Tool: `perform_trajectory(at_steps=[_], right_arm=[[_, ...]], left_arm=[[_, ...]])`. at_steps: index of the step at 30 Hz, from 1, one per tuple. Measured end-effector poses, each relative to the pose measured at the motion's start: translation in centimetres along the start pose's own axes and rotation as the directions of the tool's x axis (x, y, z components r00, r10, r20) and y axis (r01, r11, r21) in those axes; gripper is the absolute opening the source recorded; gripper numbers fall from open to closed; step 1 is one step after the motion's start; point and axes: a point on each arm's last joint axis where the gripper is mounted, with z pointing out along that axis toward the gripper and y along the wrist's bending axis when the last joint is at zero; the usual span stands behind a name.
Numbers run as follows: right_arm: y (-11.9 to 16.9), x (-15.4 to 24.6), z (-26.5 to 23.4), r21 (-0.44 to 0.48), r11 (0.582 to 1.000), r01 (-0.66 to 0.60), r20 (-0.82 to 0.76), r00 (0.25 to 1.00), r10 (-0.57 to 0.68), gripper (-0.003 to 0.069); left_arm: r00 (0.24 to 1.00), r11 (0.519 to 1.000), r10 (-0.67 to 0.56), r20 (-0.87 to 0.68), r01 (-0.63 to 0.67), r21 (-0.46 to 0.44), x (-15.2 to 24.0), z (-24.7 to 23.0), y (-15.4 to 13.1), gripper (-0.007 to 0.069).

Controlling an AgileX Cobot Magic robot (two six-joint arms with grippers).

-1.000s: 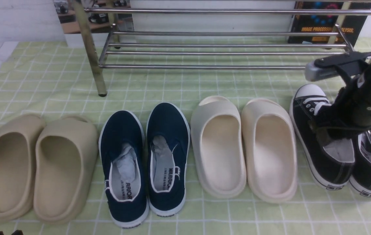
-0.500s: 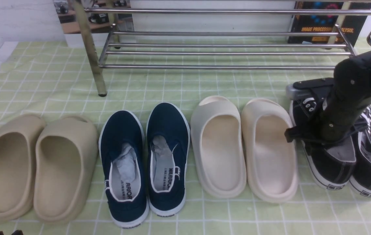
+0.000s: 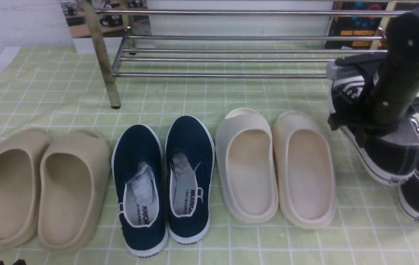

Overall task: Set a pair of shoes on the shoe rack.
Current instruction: Use the right arm to put a shoe into the shoe rack

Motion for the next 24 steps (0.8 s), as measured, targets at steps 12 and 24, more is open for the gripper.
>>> perform_trajectory(at_steps=[12,24], right_arm=[[0.3,-7.5,0.7,0.038,0.999,0.022,0.141,0.990,-0.027,0.0015],[-0.9,-13.8,3.9,0.036,0.999,-0.018,0.240,0.971,0.009,0.0015]], left_arm=[[1.000,1.000,0.000,0.000,0.000,0.000,0.0,0.0,0.0,0.0239],[1.000,1.000,0.000,0.000,0.000,0.000,0.0,0.0,0.0,0.0239]])
